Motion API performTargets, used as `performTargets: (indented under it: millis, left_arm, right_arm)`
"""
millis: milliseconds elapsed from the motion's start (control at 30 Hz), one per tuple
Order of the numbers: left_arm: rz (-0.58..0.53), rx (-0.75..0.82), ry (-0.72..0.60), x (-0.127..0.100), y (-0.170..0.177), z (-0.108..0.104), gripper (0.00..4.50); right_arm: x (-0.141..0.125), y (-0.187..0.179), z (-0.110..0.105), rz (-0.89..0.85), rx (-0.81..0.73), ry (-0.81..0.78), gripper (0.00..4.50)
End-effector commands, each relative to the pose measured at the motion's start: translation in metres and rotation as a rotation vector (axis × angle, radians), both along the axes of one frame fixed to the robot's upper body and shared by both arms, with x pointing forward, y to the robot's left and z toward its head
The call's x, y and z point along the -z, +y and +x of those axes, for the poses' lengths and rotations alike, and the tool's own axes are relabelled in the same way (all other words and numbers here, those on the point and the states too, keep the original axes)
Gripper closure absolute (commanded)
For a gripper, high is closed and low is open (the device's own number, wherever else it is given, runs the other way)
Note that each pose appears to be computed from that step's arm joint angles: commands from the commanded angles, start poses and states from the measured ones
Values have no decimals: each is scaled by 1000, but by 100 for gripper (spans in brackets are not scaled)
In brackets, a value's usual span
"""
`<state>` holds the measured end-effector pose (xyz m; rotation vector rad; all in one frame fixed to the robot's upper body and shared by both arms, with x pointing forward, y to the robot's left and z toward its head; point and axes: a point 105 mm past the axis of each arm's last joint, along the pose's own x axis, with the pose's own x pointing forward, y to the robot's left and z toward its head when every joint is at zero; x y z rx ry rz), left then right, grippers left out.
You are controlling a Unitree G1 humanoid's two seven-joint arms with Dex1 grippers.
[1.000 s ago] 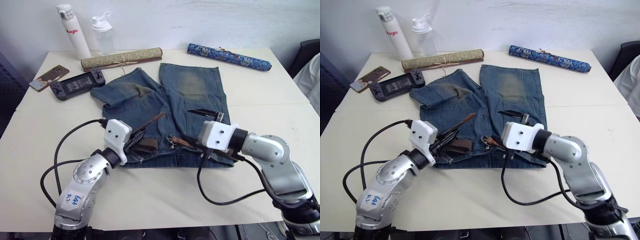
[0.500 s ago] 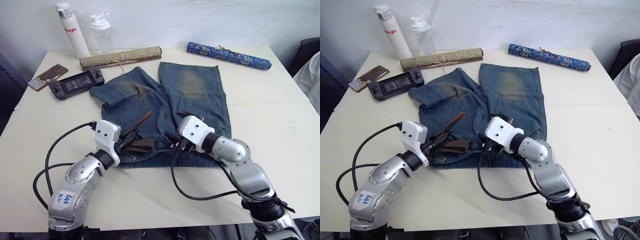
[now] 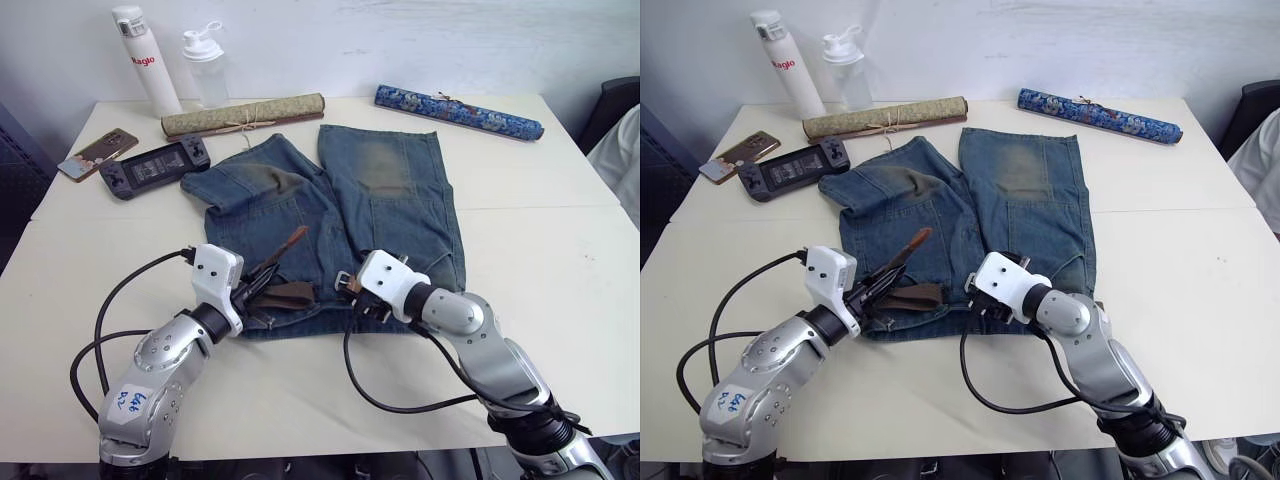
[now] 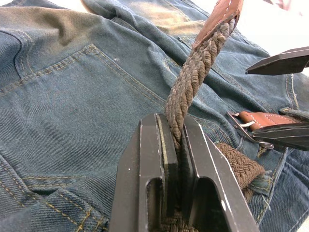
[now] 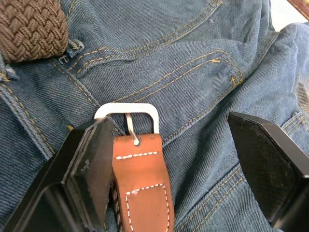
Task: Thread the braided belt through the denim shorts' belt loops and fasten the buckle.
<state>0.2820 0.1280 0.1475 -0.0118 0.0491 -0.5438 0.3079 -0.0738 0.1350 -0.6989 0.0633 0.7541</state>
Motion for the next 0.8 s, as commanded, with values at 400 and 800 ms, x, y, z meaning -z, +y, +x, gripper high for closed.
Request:
performTargets:
  millis: [400, 800]
  left_arm:
    - [-5, 2, -45, -9, 5, -5, 450]
    - [9, -10, -44, -7, 13, -6, 450]
  right_arm:
    - [6, -17, -11, 7, 44, 95, 58]
    - [-29, -24, -15, -10, -39, 57, 58]
